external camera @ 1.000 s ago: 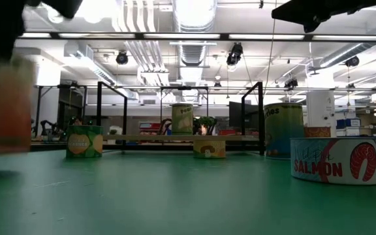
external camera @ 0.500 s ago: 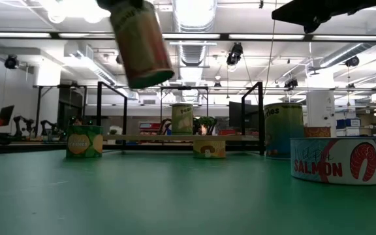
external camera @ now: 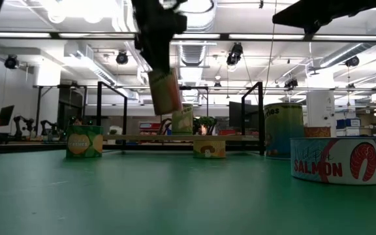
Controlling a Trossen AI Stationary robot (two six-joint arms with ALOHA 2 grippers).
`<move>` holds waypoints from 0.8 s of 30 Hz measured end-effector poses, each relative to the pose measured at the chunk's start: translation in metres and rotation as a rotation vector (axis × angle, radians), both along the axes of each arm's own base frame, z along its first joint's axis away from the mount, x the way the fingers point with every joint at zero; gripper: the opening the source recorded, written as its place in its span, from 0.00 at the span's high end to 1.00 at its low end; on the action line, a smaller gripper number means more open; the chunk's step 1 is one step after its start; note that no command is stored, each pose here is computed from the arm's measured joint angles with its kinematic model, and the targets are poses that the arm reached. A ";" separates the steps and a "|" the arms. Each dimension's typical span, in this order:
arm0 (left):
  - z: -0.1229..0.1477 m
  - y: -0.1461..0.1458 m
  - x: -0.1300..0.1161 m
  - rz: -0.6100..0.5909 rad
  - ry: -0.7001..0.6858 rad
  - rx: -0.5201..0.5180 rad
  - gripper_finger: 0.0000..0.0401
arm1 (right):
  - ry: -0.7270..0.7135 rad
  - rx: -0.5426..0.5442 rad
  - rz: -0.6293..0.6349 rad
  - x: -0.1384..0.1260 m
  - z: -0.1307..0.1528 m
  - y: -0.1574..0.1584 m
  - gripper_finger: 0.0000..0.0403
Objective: Pick and place cans onto a shelf
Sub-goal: Put the canned pineapple on the shelf
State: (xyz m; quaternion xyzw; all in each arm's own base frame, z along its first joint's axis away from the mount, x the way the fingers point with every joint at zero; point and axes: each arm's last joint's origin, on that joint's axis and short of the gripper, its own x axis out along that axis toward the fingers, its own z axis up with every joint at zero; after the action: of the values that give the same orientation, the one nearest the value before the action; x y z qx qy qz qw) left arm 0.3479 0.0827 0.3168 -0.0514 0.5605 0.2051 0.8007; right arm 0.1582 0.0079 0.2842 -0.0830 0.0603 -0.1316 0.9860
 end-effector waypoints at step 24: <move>-0.026 0.083 0.032 -0.005 0.117 0.023 0.23 | 0.049 0.029 -0.005 -0.001 -0.006 0.000 0.91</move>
State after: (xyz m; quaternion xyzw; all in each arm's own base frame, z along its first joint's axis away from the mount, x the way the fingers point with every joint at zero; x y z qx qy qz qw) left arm 0.3797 0.1661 0.2908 -0.0289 0.6040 0.2119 0.7678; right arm 0.1574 0.0078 0.2786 -0.0718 0.0865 -0.1311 0.9850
